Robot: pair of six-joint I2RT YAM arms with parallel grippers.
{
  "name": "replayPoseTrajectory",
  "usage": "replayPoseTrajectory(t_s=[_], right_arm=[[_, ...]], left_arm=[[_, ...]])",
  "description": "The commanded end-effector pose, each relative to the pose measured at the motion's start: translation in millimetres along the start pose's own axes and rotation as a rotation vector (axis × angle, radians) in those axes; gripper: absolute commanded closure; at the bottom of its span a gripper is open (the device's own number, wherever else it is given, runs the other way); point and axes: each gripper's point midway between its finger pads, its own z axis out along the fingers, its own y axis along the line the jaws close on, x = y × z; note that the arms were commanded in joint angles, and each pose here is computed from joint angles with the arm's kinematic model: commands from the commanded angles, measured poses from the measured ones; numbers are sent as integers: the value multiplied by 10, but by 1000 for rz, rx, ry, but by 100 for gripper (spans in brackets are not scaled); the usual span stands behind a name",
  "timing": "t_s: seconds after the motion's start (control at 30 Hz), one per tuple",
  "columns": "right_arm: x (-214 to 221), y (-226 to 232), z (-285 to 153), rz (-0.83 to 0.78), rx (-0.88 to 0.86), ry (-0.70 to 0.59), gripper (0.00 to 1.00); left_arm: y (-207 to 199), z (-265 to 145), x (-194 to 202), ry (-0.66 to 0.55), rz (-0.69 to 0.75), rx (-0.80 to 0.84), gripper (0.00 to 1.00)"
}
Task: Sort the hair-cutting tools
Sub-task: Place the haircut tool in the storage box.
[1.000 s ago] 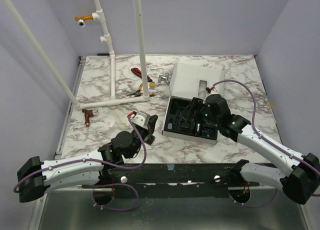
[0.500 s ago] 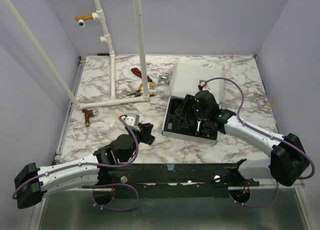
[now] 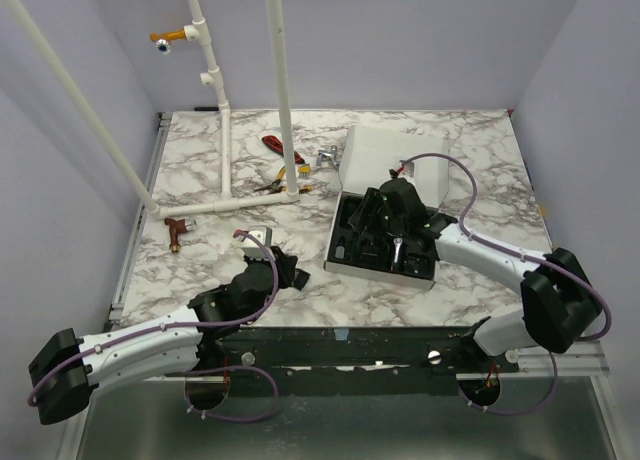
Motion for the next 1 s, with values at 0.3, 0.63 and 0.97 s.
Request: replayPoseTrajectory(t_s=[0.3, 0.63, 0.97], right_arm=[[-251, -27, 591, 52, 47, 6, 47], [-28, -84, 692, 60, 48, 86, 50], [170, -184, 769, 55, 85, 161, 54]], left_arm=[[121, 25, -1, 16, -1, -71, 73], [148, 45, 60, 26, -4, -67, 73], [142, 48, 96, 32, -2, -52, 73]])
